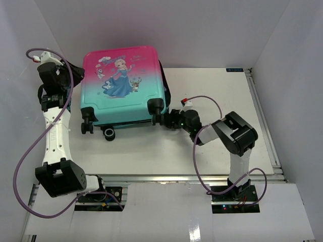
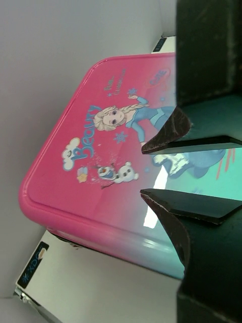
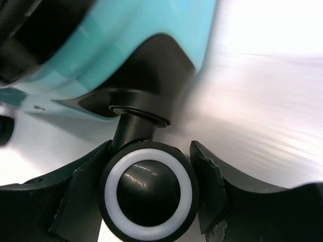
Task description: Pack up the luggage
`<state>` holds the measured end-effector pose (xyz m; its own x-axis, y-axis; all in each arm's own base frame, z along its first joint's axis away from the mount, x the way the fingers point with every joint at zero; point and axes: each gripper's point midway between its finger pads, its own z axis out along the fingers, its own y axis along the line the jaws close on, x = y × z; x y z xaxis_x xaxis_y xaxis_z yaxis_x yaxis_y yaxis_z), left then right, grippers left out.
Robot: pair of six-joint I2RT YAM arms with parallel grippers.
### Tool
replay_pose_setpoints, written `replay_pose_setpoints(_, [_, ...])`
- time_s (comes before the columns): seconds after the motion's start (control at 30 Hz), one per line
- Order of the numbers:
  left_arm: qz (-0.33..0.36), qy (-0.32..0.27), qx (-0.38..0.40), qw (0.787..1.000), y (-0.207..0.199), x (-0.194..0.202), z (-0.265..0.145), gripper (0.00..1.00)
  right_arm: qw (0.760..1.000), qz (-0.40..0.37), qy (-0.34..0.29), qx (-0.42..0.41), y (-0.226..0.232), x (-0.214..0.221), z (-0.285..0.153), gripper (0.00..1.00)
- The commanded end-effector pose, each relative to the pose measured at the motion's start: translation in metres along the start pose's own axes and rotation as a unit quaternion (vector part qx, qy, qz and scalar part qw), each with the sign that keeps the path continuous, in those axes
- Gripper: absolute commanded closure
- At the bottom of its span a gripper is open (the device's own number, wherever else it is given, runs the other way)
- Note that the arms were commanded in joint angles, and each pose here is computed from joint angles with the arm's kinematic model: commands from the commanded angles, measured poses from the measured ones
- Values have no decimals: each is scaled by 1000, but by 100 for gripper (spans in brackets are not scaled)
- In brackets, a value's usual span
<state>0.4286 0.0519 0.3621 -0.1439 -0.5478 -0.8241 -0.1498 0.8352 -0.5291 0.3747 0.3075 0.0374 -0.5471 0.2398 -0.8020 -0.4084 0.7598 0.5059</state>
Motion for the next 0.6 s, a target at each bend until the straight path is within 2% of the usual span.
replay_pose_setpoints(0.0, [23,-6,33,999,-18,4,-13,56,976,113,-36,182,-140,-23,-63,80])
replay_pose_setpoints(0.17, [24,1,26,999,-13,18,-9,56,975,126,-58,175,-149,-66,-65,76])
replay_pose_setpoints(0.27, [9,7,-1,1000,0,28,-7,59,975,114,-42,185,-147,-83,-62,54])
replay_pose_setpoints(0.3, [0,3,-4,1000,0,27,-9,63,975,111,-35,189,-147,-83,-63,49])
replay_pose_setpoints(0.37, [-15,8,-11,1000,8,47,-11,76,976,105,-30,188,-144,-82,-68,43])
replay_pose_setpoints(0.43, [-19,18,-5,1000,8,72,-10,95,976,97,-34,190,-141,-87,-76,37])
replay_pose_setpoints(0.57, [-28,65,-12,997,15,136,-8,100,964,84,-39,250,-151,-97,-98,21])
